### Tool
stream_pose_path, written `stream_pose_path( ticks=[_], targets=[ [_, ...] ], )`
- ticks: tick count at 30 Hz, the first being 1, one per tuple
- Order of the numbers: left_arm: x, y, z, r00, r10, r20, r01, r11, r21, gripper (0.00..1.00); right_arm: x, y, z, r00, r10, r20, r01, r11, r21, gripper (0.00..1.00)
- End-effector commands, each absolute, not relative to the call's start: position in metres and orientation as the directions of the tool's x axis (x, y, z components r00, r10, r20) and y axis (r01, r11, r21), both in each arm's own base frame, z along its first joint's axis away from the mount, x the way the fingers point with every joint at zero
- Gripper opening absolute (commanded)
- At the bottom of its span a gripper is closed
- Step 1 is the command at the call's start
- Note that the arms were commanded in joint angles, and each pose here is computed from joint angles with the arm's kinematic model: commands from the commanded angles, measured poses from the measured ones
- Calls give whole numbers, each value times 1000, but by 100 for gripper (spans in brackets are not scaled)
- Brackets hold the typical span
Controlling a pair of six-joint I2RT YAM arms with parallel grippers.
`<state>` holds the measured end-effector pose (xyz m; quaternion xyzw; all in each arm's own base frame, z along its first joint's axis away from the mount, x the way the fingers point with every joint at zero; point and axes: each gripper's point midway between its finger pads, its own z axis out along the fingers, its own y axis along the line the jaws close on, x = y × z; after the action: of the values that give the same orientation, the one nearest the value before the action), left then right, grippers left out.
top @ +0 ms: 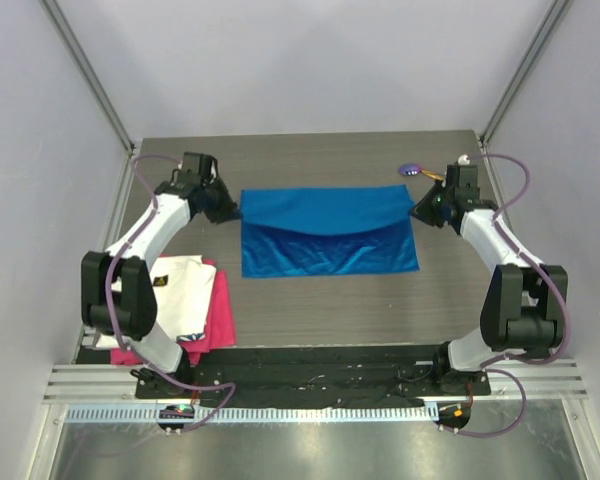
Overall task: Fold the napkin into a case and place the utensils inside
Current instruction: Fold and flatten the napkin at the center of the board.
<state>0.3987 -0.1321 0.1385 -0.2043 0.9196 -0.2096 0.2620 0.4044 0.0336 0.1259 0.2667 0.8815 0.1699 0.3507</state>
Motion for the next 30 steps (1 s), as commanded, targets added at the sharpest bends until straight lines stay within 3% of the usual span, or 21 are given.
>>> stream_pose_path(
  ticks=[1, 10, 21, 30],
  targets=[
    [360, -128, 123, -805, -467, -366, -272, 839, -472, 0, 372, 36, 111, -639, 582, -503, 353, 803, 481, 1],
    [314, -149, 55, -874, -432, -222, -315, 852, -417, 0, 331, 35, 43, -721, 557, -413, 405, 821, 401, 1],
    [315, -140, 114, -849, -411, -334, -254, 870, -423, 0, 329, 18, 74, -682, 546, -486, 419, 837, 352, 1],
    [273, -149, 80, -873, -421, -247, -291, 855, -430, 0, 321, 9, 61, -680, 568, -464, 469, 823, 321, 1]
  ],
)
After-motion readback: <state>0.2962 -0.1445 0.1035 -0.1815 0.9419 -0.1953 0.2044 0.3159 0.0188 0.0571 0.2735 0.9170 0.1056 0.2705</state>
